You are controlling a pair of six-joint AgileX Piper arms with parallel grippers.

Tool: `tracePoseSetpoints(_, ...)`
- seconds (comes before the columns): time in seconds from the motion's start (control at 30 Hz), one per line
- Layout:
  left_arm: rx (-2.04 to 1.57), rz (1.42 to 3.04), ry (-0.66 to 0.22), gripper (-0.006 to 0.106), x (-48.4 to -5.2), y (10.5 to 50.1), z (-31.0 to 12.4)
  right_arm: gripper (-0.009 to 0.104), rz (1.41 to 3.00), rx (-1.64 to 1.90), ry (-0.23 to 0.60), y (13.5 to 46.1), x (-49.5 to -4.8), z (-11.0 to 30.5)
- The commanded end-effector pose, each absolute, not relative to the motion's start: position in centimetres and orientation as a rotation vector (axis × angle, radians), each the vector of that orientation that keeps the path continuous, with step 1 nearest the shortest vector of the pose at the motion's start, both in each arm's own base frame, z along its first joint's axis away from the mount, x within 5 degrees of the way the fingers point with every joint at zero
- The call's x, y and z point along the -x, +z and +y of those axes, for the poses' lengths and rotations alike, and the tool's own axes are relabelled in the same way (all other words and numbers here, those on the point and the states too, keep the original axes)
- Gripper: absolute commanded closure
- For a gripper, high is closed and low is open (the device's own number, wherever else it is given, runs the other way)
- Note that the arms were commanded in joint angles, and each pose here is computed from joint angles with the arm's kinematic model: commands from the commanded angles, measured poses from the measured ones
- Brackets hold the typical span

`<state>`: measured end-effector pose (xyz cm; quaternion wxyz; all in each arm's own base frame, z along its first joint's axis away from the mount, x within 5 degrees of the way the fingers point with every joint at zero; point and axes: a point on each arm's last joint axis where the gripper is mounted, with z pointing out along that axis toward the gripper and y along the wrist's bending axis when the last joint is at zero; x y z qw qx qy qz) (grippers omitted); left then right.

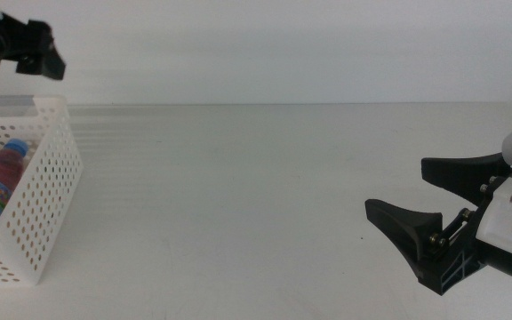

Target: Use arms to grab the bottles and put them into the dustbin to the left of the table.

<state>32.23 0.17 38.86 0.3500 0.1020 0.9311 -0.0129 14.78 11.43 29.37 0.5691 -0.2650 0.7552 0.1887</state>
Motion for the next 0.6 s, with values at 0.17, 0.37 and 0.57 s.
tracePoseSetpoints(0.17,-0.273,2.032,-0.048,0.02,-26.1,42.1,-3.0,0.02,1.676,0.61,0.454,30.9,-14.9,11.5)
tracePoseSetpoints(0.37,-0.249,1.898,-0.048,0.023,-22.2,41.0,-2.9,0.02,1.676,0.61,0.454,30.9,-14.9,11.5)
tracePoseSetpoints(0.57,-0.261,1.895,-0.031,0.023,-20.2,39.8,-2.6,0.02,1.676,0.61,0.454,30.9,-14.9,11.5)
